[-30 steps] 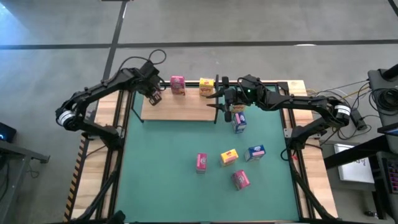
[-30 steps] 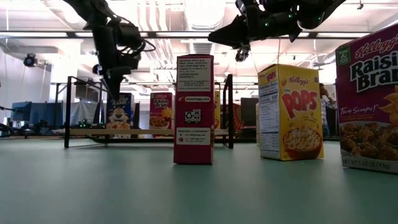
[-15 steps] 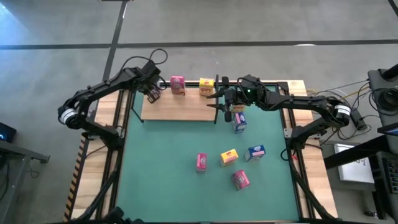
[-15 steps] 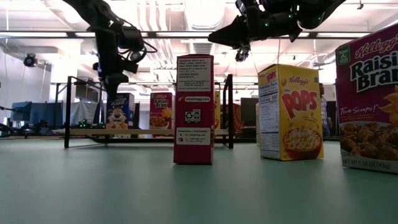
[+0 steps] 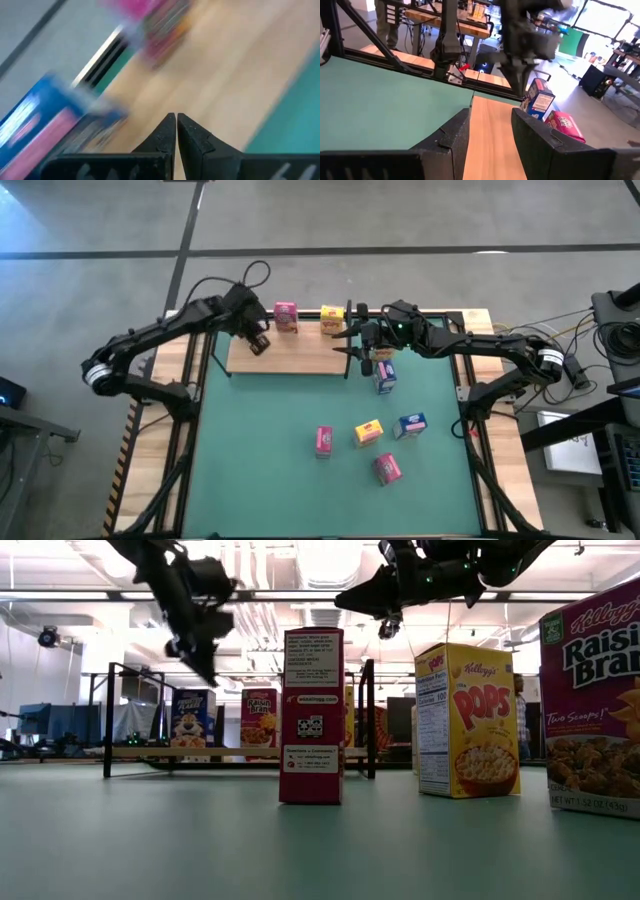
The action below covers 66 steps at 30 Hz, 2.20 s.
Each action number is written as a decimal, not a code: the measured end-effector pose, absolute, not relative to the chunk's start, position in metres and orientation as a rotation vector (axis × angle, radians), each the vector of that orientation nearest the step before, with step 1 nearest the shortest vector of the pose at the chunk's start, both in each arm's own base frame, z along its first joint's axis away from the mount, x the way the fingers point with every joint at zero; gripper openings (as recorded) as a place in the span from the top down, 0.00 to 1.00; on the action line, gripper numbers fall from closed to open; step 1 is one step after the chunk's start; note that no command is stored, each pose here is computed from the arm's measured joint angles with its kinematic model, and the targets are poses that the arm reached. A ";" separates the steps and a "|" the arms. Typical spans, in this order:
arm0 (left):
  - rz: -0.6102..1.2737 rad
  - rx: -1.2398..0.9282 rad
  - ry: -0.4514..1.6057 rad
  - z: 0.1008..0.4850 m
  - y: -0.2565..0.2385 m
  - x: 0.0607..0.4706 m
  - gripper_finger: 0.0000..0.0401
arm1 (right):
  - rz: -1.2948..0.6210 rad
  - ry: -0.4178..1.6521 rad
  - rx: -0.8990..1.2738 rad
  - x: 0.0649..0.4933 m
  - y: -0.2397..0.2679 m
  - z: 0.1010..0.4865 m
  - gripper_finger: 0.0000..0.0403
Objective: Stack cereal on shelf
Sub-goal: Put the bottom yellow cereal box on the shelf
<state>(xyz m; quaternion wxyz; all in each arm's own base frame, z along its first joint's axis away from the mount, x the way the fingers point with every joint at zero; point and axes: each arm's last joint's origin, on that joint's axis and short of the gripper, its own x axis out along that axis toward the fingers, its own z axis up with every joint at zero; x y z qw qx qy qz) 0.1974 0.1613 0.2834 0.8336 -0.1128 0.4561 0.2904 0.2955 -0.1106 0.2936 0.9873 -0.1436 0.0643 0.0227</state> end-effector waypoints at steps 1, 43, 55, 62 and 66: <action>0.574 -0.224 0.916 0.285 0.154 0.200 1.00 | 0.045 0.129 -0.277 0.295 -0.111 0.294 0.66; 0.001 -0.041 0.195 0.271 0.017 0.170 1.00 | -0.565 1.042 0.915 0.269 0.012 0.335 0.66; -0.042 -0.063 0.206 0.269 0.013 0.170 1.00 | -0.229 1.231 0.589 0.296 0.053 0.309 0.46; -0.101 -0.063 0.209 0.269 0.003 0.170 1.00 | -0.063 1.345 0.359 0.321 0.087 0.298 0.40; -0.134 -0.059 0.208 0.269 -0.003 0.170 1.00 | -0.080 1.436 0.150 0.328 0.098 0.300 0.42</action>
